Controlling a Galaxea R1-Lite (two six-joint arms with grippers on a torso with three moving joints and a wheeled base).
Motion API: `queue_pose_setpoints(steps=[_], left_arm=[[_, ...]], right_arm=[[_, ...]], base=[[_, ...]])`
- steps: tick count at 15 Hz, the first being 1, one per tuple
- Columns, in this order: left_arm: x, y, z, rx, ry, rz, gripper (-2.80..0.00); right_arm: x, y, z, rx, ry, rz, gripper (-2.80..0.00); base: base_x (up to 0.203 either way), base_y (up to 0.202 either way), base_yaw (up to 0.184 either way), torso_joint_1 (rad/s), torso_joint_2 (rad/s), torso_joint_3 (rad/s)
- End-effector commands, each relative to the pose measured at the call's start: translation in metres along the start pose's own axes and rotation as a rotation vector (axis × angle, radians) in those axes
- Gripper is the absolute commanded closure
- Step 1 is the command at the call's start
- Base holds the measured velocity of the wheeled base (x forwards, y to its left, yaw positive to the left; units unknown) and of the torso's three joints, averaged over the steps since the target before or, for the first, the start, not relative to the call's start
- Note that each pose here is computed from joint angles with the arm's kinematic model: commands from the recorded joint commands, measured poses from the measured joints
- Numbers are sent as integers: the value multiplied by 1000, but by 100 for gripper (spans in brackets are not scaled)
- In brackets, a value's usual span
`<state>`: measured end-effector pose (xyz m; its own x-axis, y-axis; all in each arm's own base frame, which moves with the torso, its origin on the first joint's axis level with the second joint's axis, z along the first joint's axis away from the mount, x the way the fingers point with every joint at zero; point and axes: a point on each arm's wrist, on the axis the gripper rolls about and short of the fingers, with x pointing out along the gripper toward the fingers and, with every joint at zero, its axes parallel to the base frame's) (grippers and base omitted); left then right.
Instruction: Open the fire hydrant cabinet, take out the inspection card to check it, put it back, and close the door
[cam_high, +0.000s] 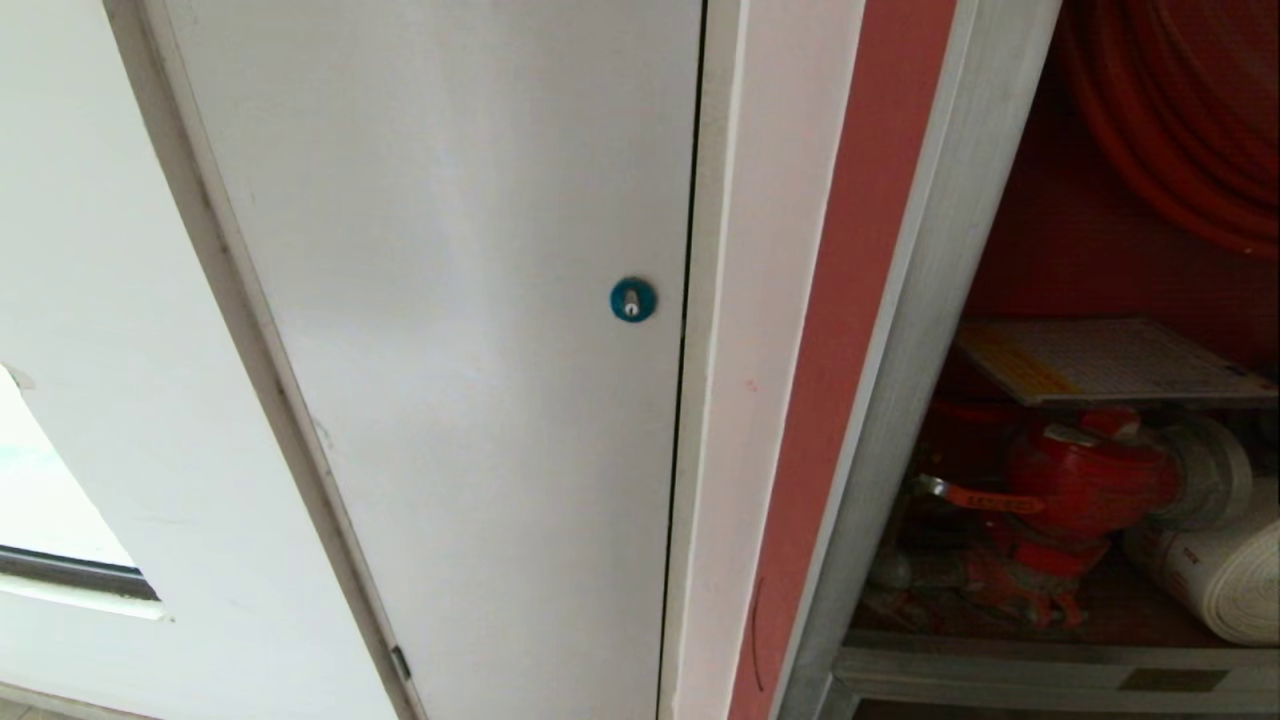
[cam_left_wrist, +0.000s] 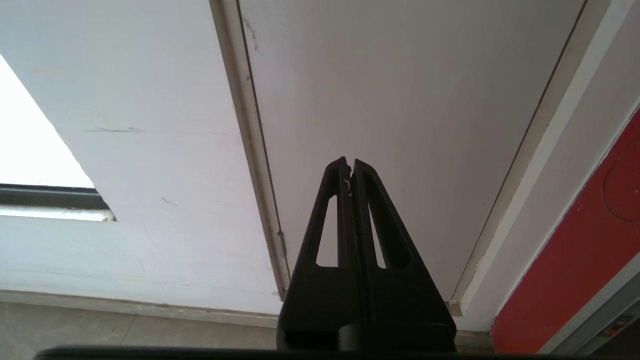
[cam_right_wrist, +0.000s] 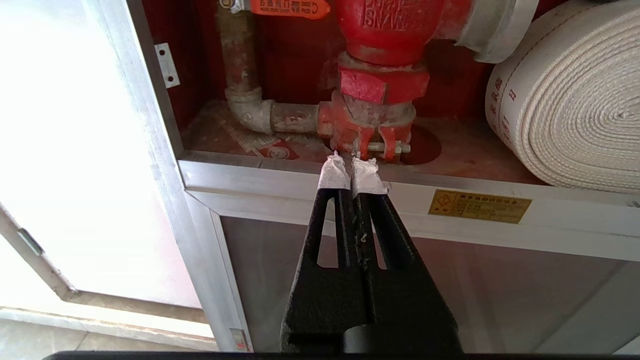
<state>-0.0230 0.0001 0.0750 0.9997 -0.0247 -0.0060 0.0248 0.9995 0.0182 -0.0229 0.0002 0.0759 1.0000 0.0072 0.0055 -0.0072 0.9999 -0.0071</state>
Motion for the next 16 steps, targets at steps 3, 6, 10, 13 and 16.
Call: queue_pose_setpoints(steps=[3,6,10,13,16], left_arm=[[0,0,0,0,0,0,0],[0,0,0,0,2,0,0],[0,0,0,0,1,0,0],[0,0,0,0,1,0,0],[0,0,0,0,0,0,0]], right_arm=[[0,0,-1,-1,5,1,0],[0,0,0,1,8,0,0],[-8,0,17,10,-6,4,0],[-15,1,44,86,6,65,0],[-13,2,67,198,20,116,0]], base=[[0,0,0,0,0,0],[0,0,0,0,0,0],[0,0,0,0,0,0],[0,0,0,0,0,0],[0,0,0,0,0,0]])
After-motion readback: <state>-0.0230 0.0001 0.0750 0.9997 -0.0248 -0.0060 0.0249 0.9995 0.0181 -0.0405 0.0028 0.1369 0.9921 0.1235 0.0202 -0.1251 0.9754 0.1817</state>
